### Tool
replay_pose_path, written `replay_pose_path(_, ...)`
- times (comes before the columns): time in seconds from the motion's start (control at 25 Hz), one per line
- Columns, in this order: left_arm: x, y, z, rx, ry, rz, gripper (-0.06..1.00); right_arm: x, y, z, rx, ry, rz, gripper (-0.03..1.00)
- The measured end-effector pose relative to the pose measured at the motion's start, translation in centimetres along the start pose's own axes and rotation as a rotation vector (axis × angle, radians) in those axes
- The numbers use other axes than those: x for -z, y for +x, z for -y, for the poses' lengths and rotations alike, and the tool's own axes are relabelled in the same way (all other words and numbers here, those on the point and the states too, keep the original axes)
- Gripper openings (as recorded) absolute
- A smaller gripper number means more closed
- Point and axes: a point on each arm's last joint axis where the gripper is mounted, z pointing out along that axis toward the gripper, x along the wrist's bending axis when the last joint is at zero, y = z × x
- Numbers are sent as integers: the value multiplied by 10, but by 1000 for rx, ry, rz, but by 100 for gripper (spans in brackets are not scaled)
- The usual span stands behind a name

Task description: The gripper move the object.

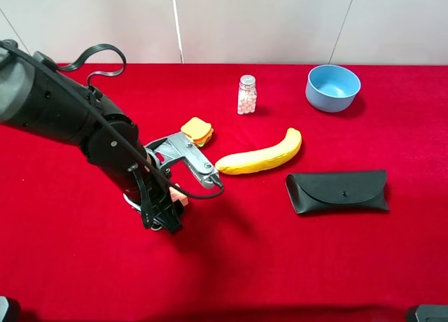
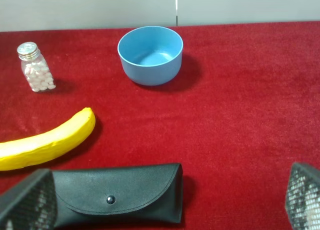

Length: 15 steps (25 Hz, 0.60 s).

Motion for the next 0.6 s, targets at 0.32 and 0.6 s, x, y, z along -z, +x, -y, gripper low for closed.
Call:
replay_pose_path(0.32,29,0,1,0,-34,-3,81,0,0,0,0,0,0,69)
replay_pose_path(0.6,64,0,5,1,-76,-6,81,0,0,0,0,0,0,69)
